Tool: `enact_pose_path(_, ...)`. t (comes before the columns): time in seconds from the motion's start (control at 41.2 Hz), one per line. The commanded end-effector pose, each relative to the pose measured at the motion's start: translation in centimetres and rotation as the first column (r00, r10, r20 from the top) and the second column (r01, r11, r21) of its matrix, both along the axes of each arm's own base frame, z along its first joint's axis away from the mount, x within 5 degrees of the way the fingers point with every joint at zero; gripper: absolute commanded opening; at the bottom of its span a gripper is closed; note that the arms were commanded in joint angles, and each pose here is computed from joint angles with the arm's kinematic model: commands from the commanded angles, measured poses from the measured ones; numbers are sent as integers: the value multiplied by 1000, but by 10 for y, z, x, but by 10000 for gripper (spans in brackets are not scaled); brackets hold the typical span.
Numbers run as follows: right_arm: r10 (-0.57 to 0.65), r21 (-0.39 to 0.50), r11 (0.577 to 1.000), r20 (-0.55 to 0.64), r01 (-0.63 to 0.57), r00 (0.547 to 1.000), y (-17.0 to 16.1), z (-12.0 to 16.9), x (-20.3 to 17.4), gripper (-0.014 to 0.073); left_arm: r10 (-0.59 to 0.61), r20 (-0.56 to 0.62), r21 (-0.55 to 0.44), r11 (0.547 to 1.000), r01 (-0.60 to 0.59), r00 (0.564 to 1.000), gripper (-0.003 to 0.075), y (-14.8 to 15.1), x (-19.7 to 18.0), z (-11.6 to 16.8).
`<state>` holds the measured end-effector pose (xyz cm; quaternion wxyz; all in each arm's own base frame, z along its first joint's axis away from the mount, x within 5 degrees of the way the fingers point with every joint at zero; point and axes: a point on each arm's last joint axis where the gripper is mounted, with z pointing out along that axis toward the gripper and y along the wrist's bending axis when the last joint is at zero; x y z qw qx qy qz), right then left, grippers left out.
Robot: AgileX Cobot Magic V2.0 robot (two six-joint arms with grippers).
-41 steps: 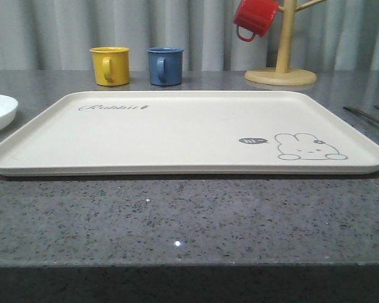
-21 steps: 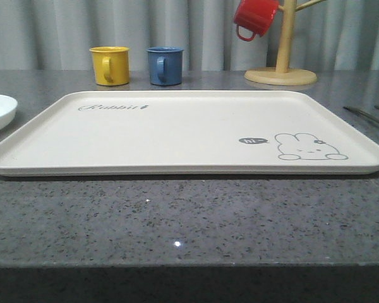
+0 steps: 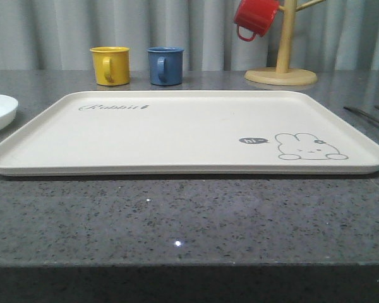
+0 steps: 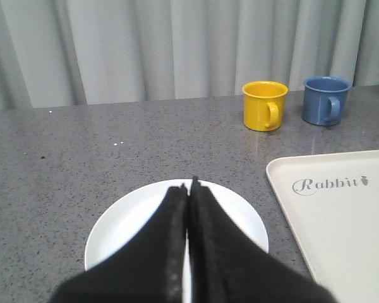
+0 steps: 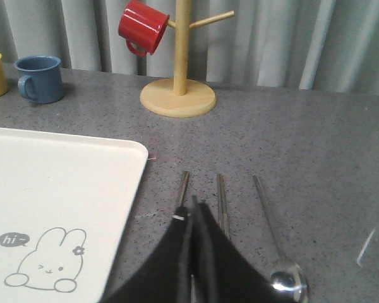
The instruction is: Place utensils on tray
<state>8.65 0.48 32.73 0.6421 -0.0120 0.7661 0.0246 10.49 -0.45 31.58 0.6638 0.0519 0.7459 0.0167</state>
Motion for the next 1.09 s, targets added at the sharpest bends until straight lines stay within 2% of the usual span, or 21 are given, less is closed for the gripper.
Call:
enact_pose_path(0.0,-12,2,1000,98,12,995,-1,18,1,122,9,117,-17,1000,-7,993,127,1,1,20)
enact_pose_path(0.073,-12,2,1000,98,12,995,-1,18,1,293,9,117,-17,1000,-7,993,303,1,1,20)
enact_pose_path(0.097,-12,2,1000,97,11,995,-1,18,1,385,9,117,-21,1000,-7,993,382,1,1,20)
enact_pose_path(0.146,-12,2,1000,97,11,995,-1,18,1,498,10,119,-28,1000,-6,993,516,1,1,20)
enact_pose_path(0.219,-11,2,1000,96,11,995,-1,18,1,609,10,119,-28,1000,-6,993,609,1,1,20)
enact_pose_path(0.292,-12,2,1000,97,12,995,-1,17,1,657,10,132,-29,1000,-7,991,622,1,1,21)
enact_pose_path(0.462,-12,2,1000,97,12,995,-1,18,1,655,9,109,-35,999,-5,994,621,0,8,28)
enact_pose_path(0.607,-12,2,1000,97,12,995,-1,18,1,655,1,-54,-7,1000,-1,999,621,-1,36,35)
enact_pose_path(0.68,-12,2,1000,97,12,995,-1,18,1,655,-12,-180,58,998,22,984,621,-2,55,38)
enact_pose_path(0.753,-12,2,1000,97,12,995,-1,18,1,655,-26,-346,119,990,71,938,620,-3,73,35)
enact_pose_path(0.875,-12,2,1000,96,12,995,-1,17,1,655,-62,-541,131,979,157,839,620,-12,102,33)
enact_pose_path(0.972,-12,2,1000,96,12,995,-1,17,1,655,-105,-640,141,958,251,761,618,-26,124,27)
enact_pose_path(1.069,-12,2,1000,96,12,995,-1,17,1,655,-116,-694,174,931,322,710,594,-40,142,20)
